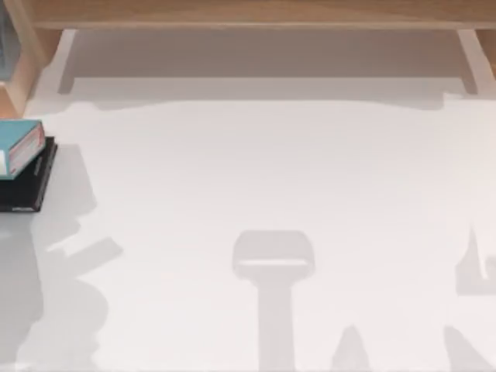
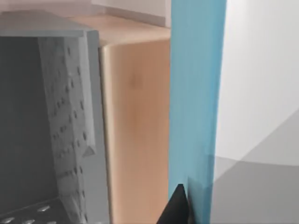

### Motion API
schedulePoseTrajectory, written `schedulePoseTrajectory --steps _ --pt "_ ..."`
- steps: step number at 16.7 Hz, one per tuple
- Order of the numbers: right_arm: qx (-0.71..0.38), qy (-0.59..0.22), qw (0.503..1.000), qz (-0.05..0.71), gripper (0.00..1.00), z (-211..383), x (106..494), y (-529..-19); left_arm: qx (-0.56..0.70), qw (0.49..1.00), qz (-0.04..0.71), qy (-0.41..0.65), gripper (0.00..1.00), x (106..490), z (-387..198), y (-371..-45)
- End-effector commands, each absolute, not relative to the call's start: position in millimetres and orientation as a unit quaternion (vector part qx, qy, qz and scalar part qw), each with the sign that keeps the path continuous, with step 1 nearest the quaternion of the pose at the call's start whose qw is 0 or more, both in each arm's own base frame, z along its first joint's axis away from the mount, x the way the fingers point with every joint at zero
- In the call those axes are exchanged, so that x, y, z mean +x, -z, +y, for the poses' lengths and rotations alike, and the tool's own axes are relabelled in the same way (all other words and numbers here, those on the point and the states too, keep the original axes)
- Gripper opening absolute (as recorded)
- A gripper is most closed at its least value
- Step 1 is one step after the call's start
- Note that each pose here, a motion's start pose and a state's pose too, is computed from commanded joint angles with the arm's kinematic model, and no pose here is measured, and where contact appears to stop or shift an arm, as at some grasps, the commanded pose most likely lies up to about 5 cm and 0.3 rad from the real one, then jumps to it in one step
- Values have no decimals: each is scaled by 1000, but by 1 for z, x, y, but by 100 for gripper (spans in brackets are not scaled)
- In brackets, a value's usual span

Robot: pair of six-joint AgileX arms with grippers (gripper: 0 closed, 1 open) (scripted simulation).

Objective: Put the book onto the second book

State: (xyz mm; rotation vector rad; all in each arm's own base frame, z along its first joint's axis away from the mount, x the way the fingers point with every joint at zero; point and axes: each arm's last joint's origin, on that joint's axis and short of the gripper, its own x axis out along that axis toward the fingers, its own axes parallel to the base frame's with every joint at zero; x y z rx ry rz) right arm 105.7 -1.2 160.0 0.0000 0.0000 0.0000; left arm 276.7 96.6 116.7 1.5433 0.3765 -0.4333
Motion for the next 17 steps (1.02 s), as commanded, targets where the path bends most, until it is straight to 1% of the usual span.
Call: schedulePoseTrajectory --steps 5,17 --pt "0 0 1000 0 100 -1 106 -160 687 680 168 195 0 280 96 -115" --pt "0 0 1000 0 100 -1 106 -160 687 680 168 195 90 280 96 -115"
